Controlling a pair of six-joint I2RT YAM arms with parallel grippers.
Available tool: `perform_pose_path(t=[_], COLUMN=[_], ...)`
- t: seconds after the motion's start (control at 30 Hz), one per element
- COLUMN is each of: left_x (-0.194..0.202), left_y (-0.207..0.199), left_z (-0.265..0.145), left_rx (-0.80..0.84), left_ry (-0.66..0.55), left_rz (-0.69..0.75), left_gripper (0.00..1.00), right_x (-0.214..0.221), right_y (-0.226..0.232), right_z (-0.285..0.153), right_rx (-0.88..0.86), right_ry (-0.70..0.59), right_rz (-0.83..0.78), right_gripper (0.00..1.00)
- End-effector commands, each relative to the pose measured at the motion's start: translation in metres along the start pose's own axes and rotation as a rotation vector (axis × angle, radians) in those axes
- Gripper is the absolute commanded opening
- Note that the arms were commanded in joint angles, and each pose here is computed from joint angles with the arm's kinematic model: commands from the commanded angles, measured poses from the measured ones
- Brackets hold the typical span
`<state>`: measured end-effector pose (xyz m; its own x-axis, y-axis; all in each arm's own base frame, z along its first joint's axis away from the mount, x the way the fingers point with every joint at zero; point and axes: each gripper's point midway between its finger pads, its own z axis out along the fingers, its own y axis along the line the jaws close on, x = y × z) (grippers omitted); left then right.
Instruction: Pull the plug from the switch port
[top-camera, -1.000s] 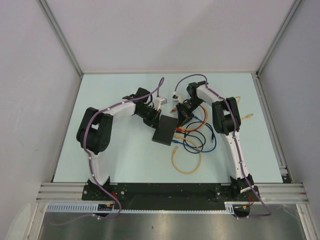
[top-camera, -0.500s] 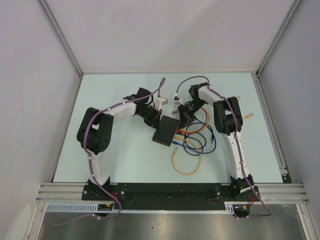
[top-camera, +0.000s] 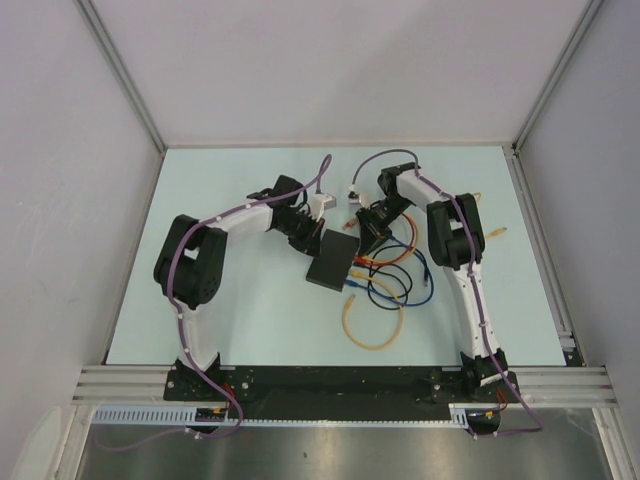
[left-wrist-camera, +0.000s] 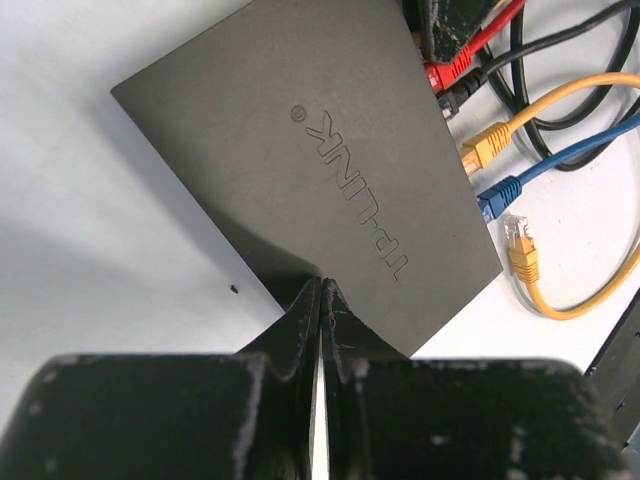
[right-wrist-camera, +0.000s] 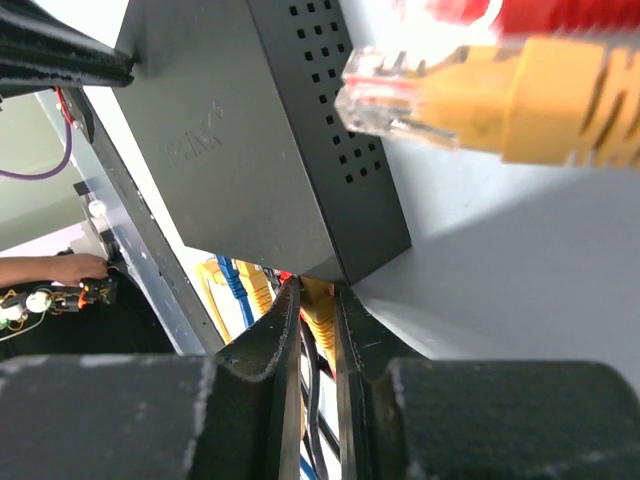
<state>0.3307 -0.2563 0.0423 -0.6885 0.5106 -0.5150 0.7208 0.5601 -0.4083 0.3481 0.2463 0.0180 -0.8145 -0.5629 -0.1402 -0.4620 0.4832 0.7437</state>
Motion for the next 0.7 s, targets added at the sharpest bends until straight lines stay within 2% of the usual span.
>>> perform_pose_path(t=[0.0, 0.3, 0.5, 0.67], left_x=[0.024, 0.025, 0.025, 0.024], left_y=[0.014, 0.014, 0.012, 0.011], left_z=[0.006, 0.006, 0.007, 0.009], left_rx=[-0.059, -0.061, -0.059, -0.058], left_ry=[0.080, 0.082, 0.085, 0.085], left_rz=[0.008, 0.007, 0.015, 0.020], left_gripper=[0.05, 0.04, 0.04, 0.05], right_x=[0.037, -0.007, 0.024, 0.031], right_y=[-0.045, -0.057, -0.048, -0.038], right_z=[0.022, -0.005, 0.008, 0.018], right_rx=[0.162, 0.240, 0.229, 0.191], right_ry=[0.137, 0.024, 0.124, 0.101], right_rz=[-0.022, -0.097, -0.145, -0.112], right_gripper=[0.00, 0.00, 0.00, 0.00])
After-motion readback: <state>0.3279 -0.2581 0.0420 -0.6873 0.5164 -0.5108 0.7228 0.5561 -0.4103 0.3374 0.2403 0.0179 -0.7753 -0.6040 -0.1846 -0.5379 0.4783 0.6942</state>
